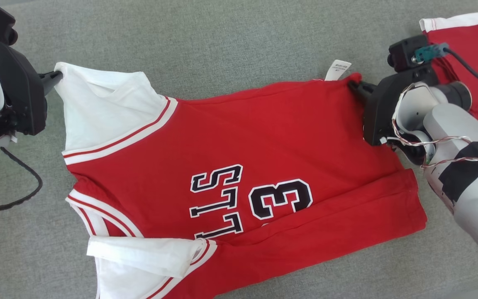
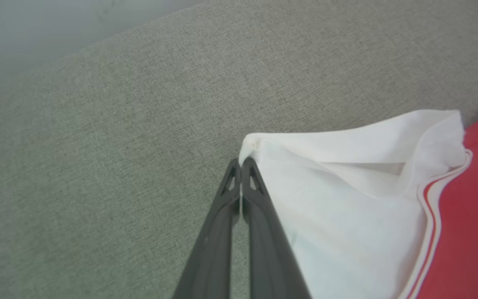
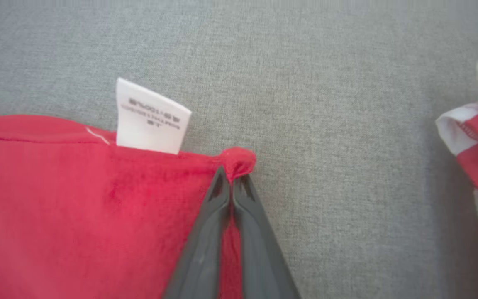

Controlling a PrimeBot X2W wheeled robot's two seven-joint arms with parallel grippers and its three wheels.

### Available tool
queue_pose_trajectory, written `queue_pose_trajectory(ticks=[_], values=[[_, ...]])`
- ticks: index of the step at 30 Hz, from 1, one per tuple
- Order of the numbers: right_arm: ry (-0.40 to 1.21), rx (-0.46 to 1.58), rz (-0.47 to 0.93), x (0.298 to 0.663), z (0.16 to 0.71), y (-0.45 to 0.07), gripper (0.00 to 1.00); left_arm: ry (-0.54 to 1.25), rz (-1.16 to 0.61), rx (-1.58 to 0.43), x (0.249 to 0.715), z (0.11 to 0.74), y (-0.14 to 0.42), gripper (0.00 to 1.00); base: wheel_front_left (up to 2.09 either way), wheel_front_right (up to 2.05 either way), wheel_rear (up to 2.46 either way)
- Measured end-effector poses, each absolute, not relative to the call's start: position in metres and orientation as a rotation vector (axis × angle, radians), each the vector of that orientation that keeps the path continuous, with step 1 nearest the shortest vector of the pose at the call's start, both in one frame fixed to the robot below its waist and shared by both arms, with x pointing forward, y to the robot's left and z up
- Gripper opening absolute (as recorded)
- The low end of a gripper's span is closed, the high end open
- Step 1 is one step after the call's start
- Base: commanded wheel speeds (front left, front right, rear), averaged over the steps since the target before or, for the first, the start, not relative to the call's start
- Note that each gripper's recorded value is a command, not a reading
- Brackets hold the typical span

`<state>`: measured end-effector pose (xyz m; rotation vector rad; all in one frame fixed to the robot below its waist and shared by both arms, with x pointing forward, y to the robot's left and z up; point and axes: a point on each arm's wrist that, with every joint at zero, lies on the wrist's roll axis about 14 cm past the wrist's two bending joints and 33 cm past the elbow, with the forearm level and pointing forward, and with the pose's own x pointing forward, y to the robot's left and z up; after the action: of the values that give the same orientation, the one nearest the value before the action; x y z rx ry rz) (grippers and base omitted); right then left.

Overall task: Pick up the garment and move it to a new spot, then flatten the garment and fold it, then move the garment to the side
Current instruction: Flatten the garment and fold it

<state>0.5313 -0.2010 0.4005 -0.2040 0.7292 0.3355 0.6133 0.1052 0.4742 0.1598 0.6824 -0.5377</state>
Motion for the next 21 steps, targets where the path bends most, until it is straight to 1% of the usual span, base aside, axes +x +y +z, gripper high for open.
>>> queue_pose_trajectory(ticks=[5, 13, 21], values=[[0.681, -0.219, 0.325, 0.54, 0.415, -0.207, 0.0, 0.624, -0.541, 0.171, 0.617, 0.486, 0.105, 0.0, 0.0, 0.0, 0.0], [0.543, -0.224, 0.295, 0.562, 0.442, -0.218, 0.0, 0.427, -0.514, 0.193, 0.637, 0.523, 0.112, 0.0, 0.0, 0.0, 0.0], [0.44, -0.182, 0.288, 0.567, 0.454, -0.218, 0.0, 0.254, -0.538, 0.137, 0.636, 0.555, 0.104, 0.0, 0.0, 0.0, 0.0]])
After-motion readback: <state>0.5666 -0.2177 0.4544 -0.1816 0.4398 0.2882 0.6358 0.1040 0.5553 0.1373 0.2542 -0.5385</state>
